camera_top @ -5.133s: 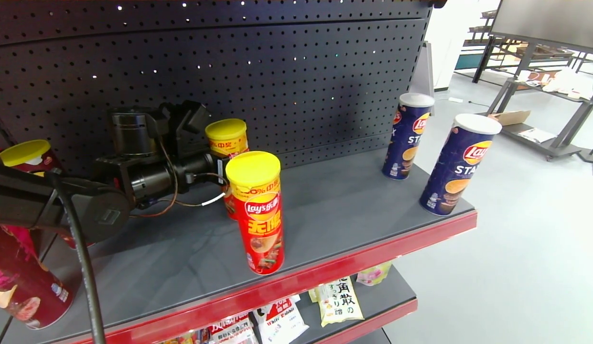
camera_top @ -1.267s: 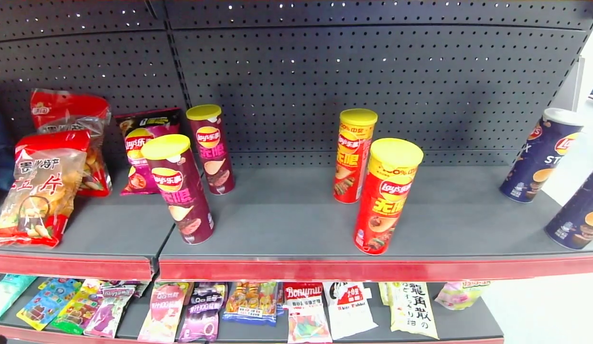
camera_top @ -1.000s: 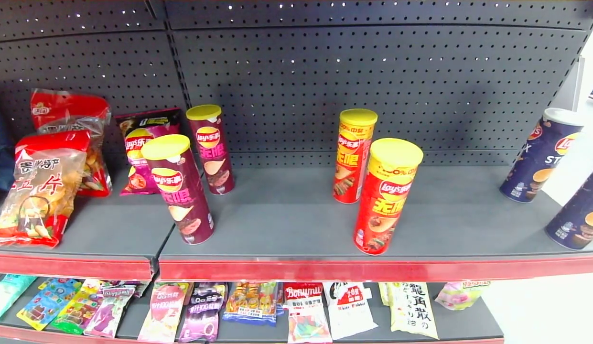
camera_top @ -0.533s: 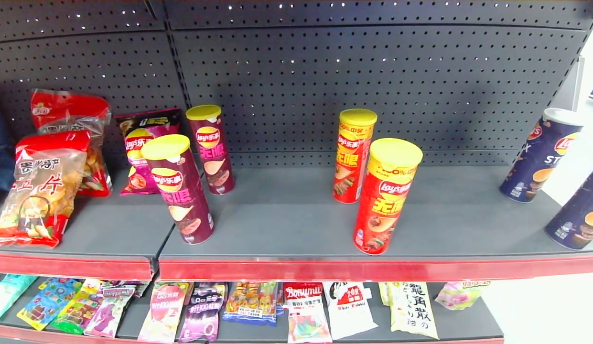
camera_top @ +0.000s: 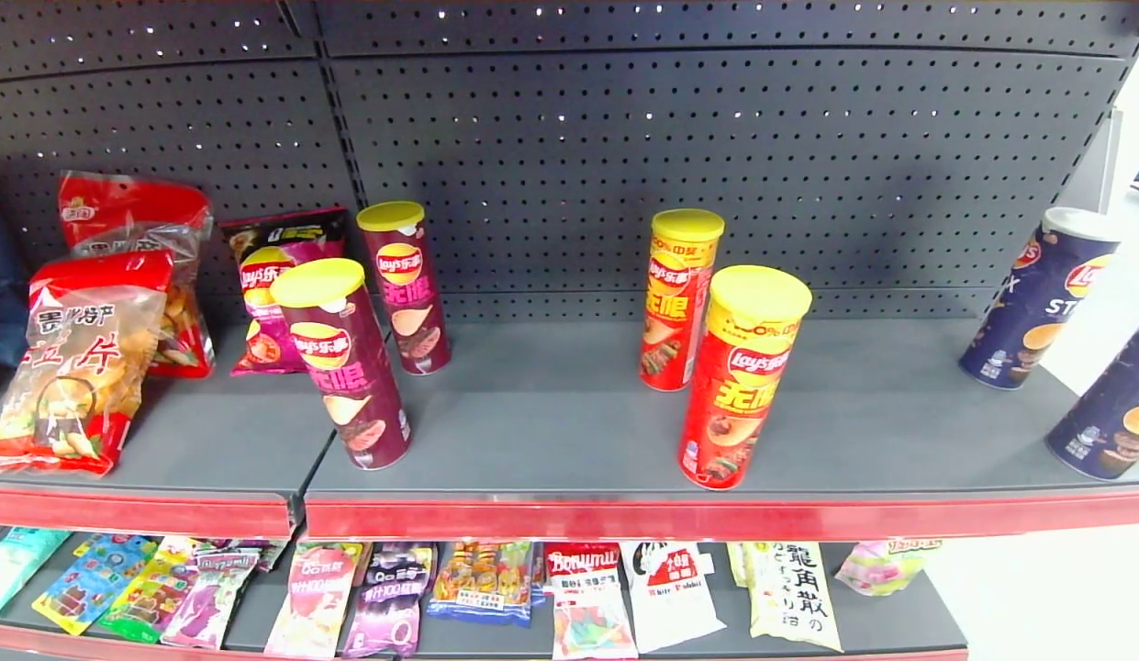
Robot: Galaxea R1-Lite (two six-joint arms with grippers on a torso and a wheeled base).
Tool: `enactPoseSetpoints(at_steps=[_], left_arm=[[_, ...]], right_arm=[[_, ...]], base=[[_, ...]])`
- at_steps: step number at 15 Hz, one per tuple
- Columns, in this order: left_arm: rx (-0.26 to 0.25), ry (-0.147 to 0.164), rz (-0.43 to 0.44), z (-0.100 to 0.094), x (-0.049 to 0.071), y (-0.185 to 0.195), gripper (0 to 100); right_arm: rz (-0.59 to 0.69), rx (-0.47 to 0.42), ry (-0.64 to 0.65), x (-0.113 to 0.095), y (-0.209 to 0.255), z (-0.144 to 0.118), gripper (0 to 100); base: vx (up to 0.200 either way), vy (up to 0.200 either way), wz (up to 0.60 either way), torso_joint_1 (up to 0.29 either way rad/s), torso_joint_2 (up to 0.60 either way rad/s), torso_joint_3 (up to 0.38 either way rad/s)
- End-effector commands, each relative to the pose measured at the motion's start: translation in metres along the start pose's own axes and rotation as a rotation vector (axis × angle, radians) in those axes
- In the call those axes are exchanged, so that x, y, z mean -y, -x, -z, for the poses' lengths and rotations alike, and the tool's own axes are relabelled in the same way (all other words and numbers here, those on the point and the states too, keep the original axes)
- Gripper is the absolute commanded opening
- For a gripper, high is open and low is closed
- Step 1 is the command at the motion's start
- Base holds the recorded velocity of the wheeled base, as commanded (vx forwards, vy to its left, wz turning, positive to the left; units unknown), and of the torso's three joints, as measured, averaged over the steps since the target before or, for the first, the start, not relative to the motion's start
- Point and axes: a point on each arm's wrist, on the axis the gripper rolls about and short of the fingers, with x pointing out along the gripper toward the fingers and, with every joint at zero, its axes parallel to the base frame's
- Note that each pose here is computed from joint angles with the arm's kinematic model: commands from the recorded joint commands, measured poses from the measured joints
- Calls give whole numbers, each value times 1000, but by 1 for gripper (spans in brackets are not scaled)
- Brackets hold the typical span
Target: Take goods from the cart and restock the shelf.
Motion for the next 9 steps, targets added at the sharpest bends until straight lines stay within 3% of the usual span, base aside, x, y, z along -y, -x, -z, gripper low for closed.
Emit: enactPoseSetpoints(at_steps=[1,9], left_arm=[[-2,-5,0,0,0,0,100],[-2,2,-3,1,0,0,100]], right_arm=[[-1,-1,0,0,0,0,100],[-1,-3,3,0,0,0,100]], base=[[0,0,0,0,0,0],[0,0,0,0,0,0]])
